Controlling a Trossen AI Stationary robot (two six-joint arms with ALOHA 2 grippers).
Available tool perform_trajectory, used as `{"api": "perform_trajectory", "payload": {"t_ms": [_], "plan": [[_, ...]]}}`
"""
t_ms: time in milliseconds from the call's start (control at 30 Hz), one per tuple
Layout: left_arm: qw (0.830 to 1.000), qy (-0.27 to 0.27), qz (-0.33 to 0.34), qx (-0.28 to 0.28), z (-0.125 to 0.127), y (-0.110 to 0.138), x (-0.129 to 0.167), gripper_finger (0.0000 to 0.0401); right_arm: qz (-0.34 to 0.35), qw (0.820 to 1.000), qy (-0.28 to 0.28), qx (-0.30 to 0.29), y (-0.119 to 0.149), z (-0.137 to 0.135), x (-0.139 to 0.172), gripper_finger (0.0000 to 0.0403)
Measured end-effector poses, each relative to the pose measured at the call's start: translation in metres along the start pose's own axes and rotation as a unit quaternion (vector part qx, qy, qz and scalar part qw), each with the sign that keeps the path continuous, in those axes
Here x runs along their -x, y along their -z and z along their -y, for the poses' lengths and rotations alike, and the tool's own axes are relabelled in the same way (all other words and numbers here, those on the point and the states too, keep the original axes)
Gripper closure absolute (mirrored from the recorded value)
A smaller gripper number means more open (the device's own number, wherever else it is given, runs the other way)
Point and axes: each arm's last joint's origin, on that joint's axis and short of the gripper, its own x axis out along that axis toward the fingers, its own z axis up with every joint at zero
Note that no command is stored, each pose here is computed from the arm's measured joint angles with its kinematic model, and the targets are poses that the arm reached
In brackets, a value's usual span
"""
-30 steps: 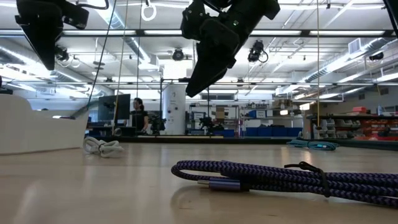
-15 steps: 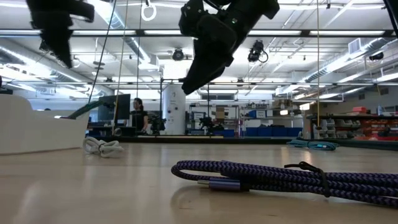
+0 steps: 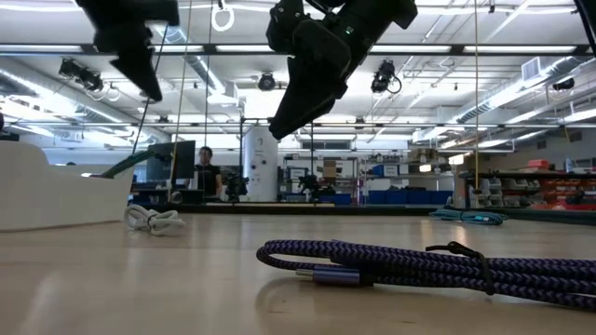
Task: Pick and place USB-C Cables
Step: Put the green charger cable into the white bin
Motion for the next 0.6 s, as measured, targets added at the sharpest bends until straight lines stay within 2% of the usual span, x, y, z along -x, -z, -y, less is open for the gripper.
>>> {"api": "perform_trajectory", "payload": {"t_ms": [300, 467, 600], "plan": [[0.996, -0.039, -0.071, -0.039, -0.001, -0.012, -0.039, 0.0227, -0.007, 1.000, 0.000, 0.000, 0.001, -0.001, 0.000, 0.0234], [0.996, 0.006, -0.084, -0.021, -0.011, -0.017, -0.050, 0.0227, -0.016, 1.000, -0.004, 0.006, 0.004, -0.006, 0.001, 0.0234], [0.996, 0.039, -0.083, 0.019, -0.022, -0.021, -0.057, 0.0227, -0.022, 1.000, -0.008, 0.012, 0.005, -0.011, 0.001, 0.0234]]}}
